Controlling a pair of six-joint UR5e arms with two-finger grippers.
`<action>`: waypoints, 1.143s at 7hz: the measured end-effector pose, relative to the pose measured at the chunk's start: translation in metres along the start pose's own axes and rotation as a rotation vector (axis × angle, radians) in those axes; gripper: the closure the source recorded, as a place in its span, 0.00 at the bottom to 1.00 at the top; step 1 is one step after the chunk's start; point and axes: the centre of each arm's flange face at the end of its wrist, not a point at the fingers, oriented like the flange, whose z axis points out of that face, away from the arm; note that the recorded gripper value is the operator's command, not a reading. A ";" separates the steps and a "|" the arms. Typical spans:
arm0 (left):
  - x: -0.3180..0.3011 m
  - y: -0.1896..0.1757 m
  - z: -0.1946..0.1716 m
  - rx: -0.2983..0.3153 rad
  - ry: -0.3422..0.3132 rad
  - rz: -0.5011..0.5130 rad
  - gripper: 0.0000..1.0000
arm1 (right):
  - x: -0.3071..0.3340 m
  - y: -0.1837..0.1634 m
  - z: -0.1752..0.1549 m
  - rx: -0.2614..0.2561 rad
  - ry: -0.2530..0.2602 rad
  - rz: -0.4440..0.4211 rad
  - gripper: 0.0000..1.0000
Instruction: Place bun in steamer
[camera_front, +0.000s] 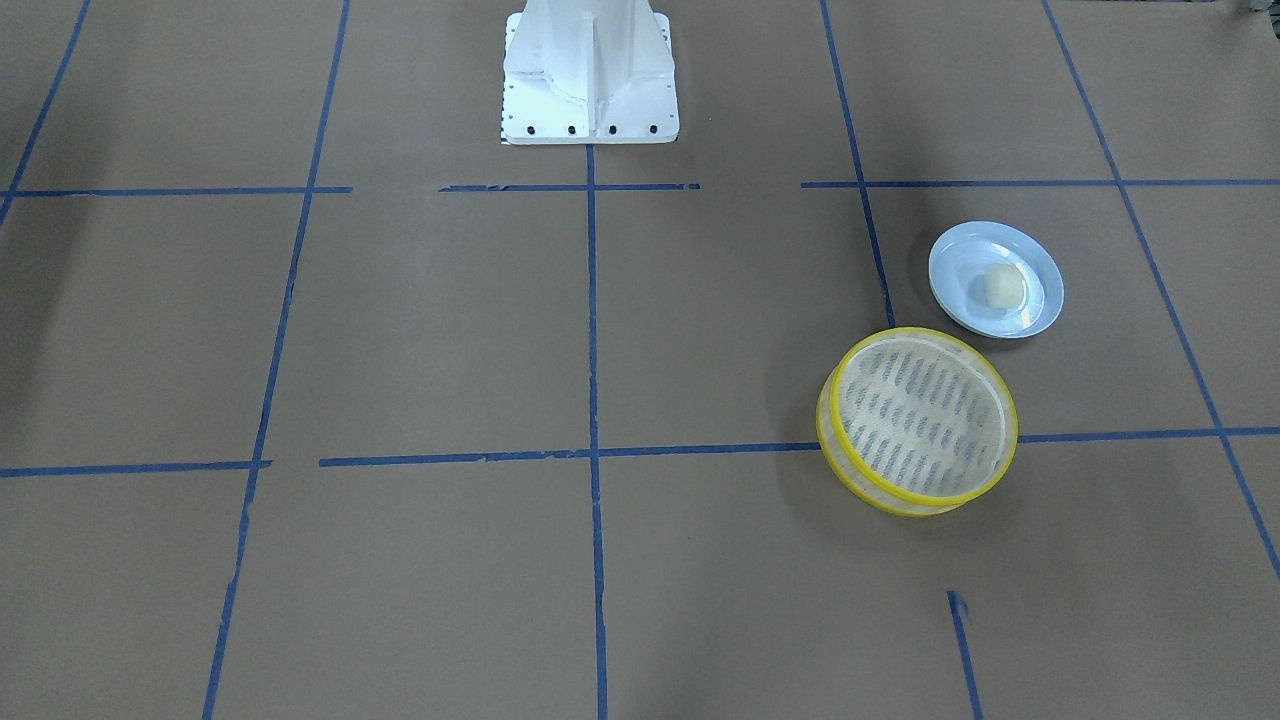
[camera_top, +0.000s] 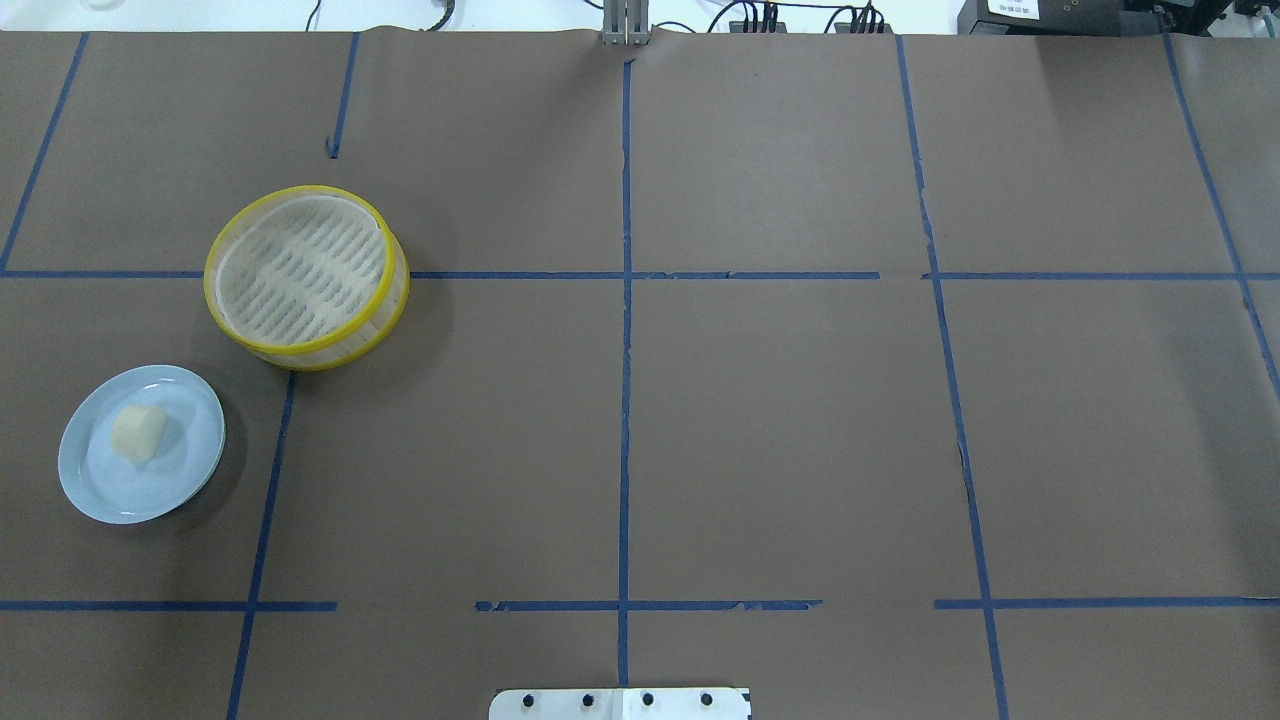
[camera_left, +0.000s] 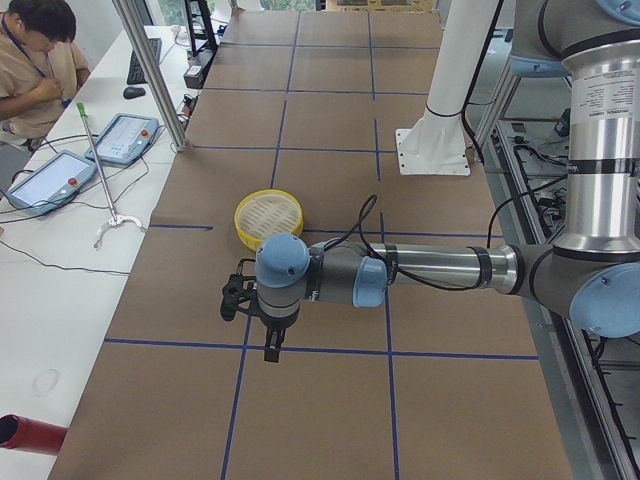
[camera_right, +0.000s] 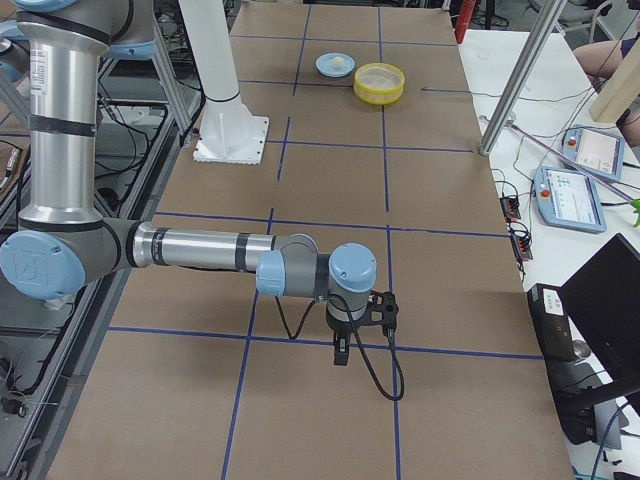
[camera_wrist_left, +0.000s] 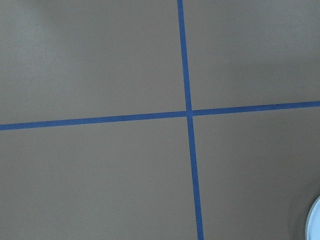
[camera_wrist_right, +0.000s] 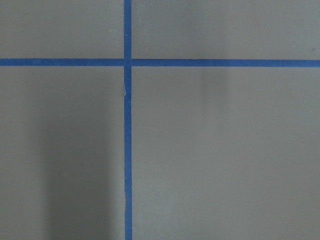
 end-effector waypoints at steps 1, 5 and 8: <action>0.012 -0.004 0.009 -0.004 0.010 0.029 0.00 | 0.000 0.000 0.000 0.000 0.000 0.000 0.00; 0.167 -0.014 0.105 -0.039 0.135 0.011 0.01 | 0.000 0.000 0.000 0.000 0.000 0.000 0.00; 0.257 0.014 0.150 -0.104 0.161 -0.093 0.06 | 0.000 0.000 0.000 0.000 0.000 0.000 0.00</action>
